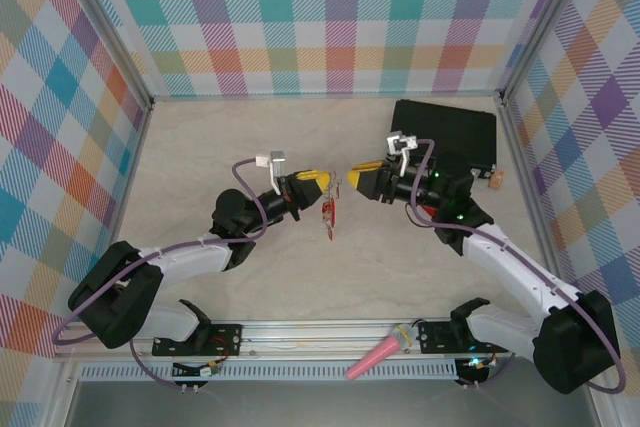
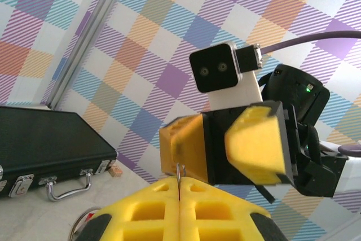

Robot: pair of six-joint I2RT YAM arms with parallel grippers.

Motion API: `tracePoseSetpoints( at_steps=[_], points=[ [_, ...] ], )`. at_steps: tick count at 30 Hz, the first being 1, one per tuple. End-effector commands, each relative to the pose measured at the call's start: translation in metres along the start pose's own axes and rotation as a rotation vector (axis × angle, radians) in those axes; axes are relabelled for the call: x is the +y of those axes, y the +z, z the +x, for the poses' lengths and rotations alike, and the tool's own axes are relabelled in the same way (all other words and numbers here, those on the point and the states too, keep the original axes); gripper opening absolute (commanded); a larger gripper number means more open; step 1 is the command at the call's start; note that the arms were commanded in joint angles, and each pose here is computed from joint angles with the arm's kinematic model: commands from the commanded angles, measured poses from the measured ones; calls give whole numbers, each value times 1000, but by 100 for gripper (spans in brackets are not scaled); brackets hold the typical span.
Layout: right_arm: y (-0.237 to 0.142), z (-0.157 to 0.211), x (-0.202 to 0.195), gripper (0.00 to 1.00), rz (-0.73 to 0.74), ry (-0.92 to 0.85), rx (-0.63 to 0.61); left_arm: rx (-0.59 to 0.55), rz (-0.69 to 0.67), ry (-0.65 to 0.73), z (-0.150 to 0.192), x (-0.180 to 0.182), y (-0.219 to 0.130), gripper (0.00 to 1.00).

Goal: Put the keys on the keyring

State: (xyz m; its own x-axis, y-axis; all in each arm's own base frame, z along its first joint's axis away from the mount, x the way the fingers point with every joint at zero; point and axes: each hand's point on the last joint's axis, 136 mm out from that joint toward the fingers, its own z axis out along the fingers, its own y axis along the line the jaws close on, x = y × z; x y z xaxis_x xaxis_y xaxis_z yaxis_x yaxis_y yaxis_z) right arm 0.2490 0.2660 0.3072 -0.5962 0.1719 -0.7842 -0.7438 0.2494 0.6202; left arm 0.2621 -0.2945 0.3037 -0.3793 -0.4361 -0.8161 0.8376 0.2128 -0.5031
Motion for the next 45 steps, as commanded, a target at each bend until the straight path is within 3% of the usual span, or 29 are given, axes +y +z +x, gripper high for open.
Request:
tracePoseSetpoints(
  at_steps=[1,33,36,40,42,45],
  points=[
    [7,-10,27,38,-100,-80,-4,-96,64,47,-33,-21,1,0],
    [32,-2,23,15,-102,-73,41,-89,99,44,-34,-32,-1,0],
    [34,1,22,2,-101,-71,53,-90,98,46,-35,-33,-1,0],
    [31,3,19,0,-76,-93,57,-86,88,45,-33,-30,-2,0],
    [29,4,17,0,-54,-115,58,-84,73,42,-32,-26,-3,12],
    [25,4,13,0,-10,-146,56,-72,47,48,-30,-20,-6,20]
  ],
)
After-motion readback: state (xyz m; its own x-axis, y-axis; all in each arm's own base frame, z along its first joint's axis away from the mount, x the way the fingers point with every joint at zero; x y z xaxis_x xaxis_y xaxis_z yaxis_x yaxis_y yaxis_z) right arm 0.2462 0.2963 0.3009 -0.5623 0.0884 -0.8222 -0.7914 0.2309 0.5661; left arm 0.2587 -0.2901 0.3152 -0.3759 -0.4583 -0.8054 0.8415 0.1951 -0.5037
